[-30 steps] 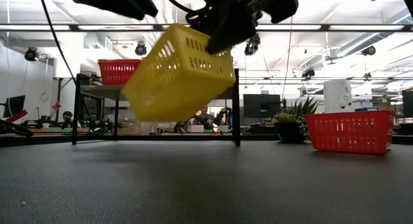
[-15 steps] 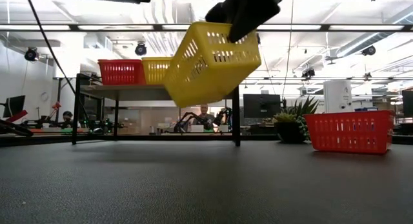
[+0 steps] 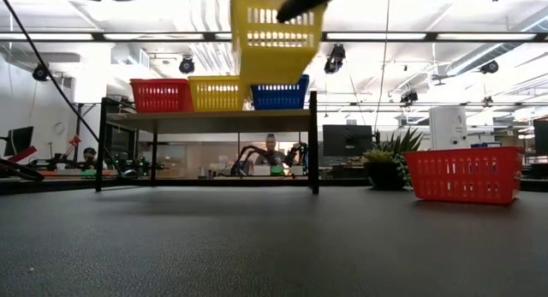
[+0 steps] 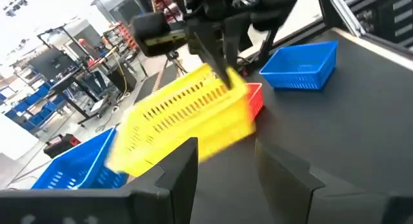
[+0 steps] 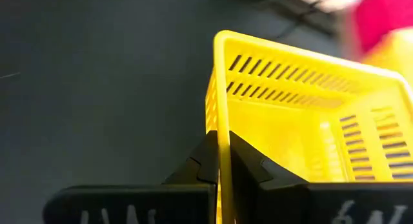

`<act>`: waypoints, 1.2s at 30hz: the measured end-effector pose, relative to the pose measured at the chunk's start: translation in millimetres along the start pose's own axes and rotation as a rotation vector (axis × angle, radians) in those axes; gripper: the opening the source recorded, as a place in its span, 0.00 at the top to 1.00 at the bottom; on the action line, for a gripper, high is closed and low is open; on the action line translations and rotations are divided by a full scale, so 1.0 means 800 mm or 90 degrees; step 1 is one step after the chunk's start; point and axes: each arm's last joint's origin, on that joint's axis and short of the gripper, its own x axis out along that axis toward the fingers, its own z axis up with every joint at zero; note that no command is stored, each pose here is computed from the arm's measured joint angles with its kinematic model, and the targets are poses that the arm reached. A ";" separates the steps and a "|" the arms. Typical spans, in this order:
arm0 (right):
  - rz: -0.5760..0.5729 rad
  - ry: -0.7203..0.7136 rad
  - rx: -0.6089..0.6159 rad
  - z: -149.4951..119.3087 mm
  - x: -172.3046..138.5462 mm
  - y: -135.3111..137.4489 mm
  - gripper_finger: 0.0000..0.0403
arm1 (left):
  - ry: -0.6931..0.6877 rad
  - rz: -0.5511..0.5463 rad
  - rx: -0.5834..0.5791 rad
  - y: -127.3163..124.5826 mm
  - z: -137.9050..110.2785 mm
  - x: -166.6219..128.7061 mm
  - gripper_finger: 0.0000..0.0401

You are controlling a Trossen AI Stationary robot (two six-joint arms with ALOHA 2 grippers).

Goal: Stack baskets on shelf by color
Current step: Stack the yellow bin on top of the yellow bins on the shelf

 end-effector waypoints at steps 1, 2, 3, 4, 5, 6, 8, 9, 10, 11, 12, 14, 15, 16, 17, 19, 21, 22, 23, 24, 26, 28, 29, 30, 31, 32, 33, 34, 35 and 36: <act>-0.031 -0.008 -0.003 0.003 -0.001 -0.002 0.98 | -0.003 0.002 -0.005 0.001 -0.001 -0.002 0.65; -0.057 -0.020 -0.001 0.007 -0.003 -0.005 0.98 | -0.008 0.004 -0.009 0.003 0.000 -0.004 0.65; -0.076 -0.033 0.003 0.013 -0.005 -0.009 0.98 | -0.012 0.005 -0.012 0.005 0.000 -0.006 0.65; -0.091 -0.045 0.006 0.017 -0.007 -0.014 0.98 | -0.015 0.006 -0.014 0.006 0.001 -0.008 0.65; -0.103 -0.056 0.012 0.021 -0.010 -0.019 0.98 | -0.019 0.008 -0.017 0.007 0.001 -0.009 0.65; -0.113 -0.069 0.019 0.026 -0.012 -0.024 0.98 | -0.022 0.009 -0.022 0.009 0.002 -0.011 0.65; -0.128 -0.089 0.033 0.034 -0.017 -0.034 0.98 | -0.030 0.011 -0.041 0.011 0.003 -0.014 0.65; -0.134 -0.098 0.040 0.038 -0.019 -0.041 0.98 | -0.035 0.013 -0.046 0.013 0.004 -0.017 0.65; -0.139 -0.105 0.049 0.042 -0.020 -0.047 0.98 | -0.038 0.019 -0.050 0.015 0.005 -0.019 0.65; -0.144 -0.112 0.060 0.046 -0.022 -0.055 0.98 | -0.040 0.028 -0.054 0.018 0.005 -0.021 0.65; -0.147 -0.113 0.068 0.049 -0.025 -0.062 0.98 | -0.041 0.040 -0.062 0.020 0.006 -0.023 0.65; -0.152 -0.108 0.074 0.054 -0.023 -0.077 0.98 | -0.035 0.071 -0.080 0.025 0.005 -0.028 0.65; -0.148 -0.112 0.076 0.059 -0.024 -0.085 0.98 | -0.031 0.089 -0.090 0.028 0.005 -0.031 0.65; -0.142 -0.108 0.077 0.061 -0.023 -0.094 0.98 | -0.023 0.108 -0.098 0.030 0.004 -0.033 0.65; -0.136 -0.104 0.077 0.063 -0.021 -0.103 0.98 | -0.019 0.126 -0.105 0.032 0.003 -0.035 0.65; -0.121 -0.113 0.076 0.071 -0.015 -0.122 0.98 | -0.007 0.156 -0.117 0.037 0.001 -0.040 0.65; -0.109 -0.106 0.071 0.076 -0.009 -0.144 0.98 | -0.009 0.175 -0.126 0.041 0.001 -0.043 0.65; -0.108 -0.100 0.073 0.078 -0.005 -0.155 0.98 | -0.010 0.179 -0.128 0.042 0.001 -0.045 0.65; -0.112 -0.096 0.074 0.080 -0.001 -0.166 0.98 | -0.012 0.181 -0.130 0.043 0.001 -0.047 0.65; -0.117 -0.091 0.074 0.081 0.003 -0.176 0.98 | -0.015 0.182 -0.134 0.044 0.001 -0.048 0.65; -0.118 -0.075 0.065 0.080 0.012 -0.195 0.98 | -0.019 0.184 -0.136 0.046 0.000 -0.051 0.65; -0.118 -0.075 0.070 0.080 0.020 -0.213 0.98 | -0.019 0.184 -0.132 0.047 0.000 -0.053 0.65; -0.112 -0.074 0.074 0.079 0.024 -0.220 0.98 | -0.018 0.184 -0.127 0.048 -0.001 -0.054 0.65; -0.106 -0.072 0.078 0.077 0.029 -0.227 0.98 | -0.019 0.185 -0.124 0.049 -0.001 -0.055 0.65; -0.098 -0.070 0.082 0.075 0.034 -0.234 0.98 | -0.020 0.185 -0.123 0.049 0.000 -0.056 0.65; -0.093 -0.066 0.086 0.073 0.040 -0.241 0.98 | -0.020 0.186 -0.122 0.049 0.000 -0.056 0.65; -0.091 -0.060 0.090 0.071 0.046 -0.246 0.98 | -0.020 0.186 -0.119 0.049 0.000 -0.056 0.65; -0.089 -0.057 0.094 0.069 0.052 -0.252 0.98 | -0.019 0.186 -0.113 0.049 0.000 -0.056 0.65; -0.085 -0.055 0.097 0.067 0.056 -0.257 0.98 | -0.019 0.186 -0.108 0.050 0.000 -0.057 0.65; -0.082 -0.054 0.100 0.065 0.062 -0.262 0.98 | -0.019 0.186 -0.106 0.050 0.000 -0.057 0.65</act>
